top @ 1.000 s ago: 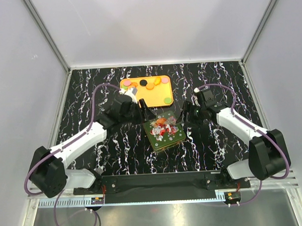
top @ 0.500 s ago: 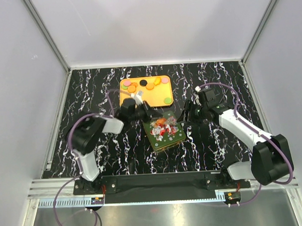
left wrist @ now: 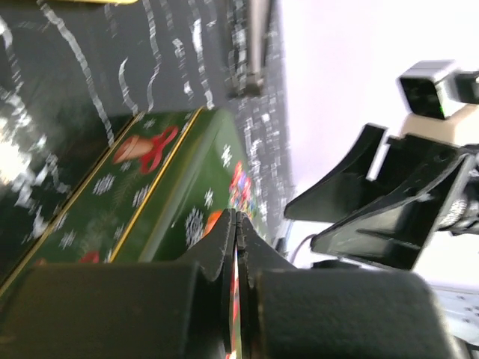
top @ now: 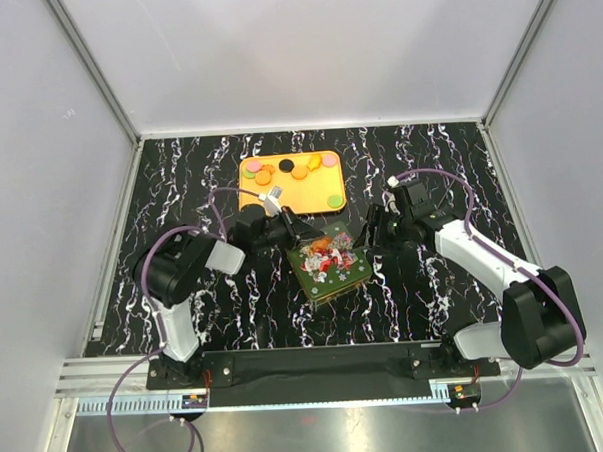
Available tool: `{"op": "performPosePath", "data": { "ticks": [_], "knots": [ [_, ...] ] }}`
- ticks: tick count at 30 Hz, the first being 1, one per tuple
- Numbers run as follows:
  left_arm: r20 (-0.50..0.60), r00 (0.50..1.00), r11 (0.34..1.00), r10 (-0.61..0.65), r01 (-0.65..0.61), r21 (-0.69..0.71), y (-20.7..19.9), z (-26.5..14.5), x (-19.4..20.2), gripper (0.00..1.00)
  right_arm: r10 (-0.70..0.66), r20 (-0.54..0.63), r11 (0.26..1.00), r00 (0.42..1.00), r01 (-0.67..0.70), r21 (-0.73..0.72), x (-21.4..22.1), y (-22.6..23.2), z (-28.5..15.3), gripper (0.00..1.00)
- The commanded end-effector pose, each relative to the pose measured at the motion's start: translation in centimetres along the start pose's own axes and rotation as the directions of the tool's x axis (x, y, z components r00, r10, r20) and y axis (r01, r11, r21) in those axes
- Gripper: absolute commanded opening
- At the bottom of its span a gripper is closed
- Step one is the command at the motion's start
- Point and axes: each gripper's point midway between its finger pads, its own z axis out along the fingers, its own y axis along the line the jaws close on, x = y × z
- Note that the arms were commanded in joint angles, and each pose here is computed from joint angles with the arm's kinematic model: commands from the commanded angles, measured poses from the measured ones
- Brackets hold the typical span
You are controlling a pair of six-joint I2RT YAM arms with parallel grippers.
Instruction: Pack the cookies
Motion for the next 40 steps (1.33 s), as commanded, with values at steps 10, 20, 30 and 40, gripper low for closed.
{"op": "performPosePath", "data": {
  "ticks": [10,20,30,40],
  "knots": [
    [0.104,0.952,0.916,0.288,-0.242,-0.320,-3.3,-4.5,-4.4,0.36,-0.064,0.066,0.997,0.996,0.060,0.056,-0.8,0.3,-1.0,0.75],
    [0.097,0.871,0.769,0.481,-0.367,-0.523,-6.5,-12.9,-4.7,0.69,-0.102,0.294,0.994,0.950,0.107,-0.002,-2.6,2.3,-6.6,1.00],
    [0.087,0.784,0.660,0.615,-0.451,-0.601,-8.0,-21.2,-2.9,0.93,-0.128,0.446,0.992,0.886,0.110,0.066,-3.9,2.1,-12.2,0.99],
    [0.086,0.771,0.650,0.631,-0.466,-0.601,-7.5,-22.2,-2.2,0.93,-0.131,0.505,0.991,0.853,0.106,0.077,-3.8,1.6,-13.9,1.00]
  ]
}}
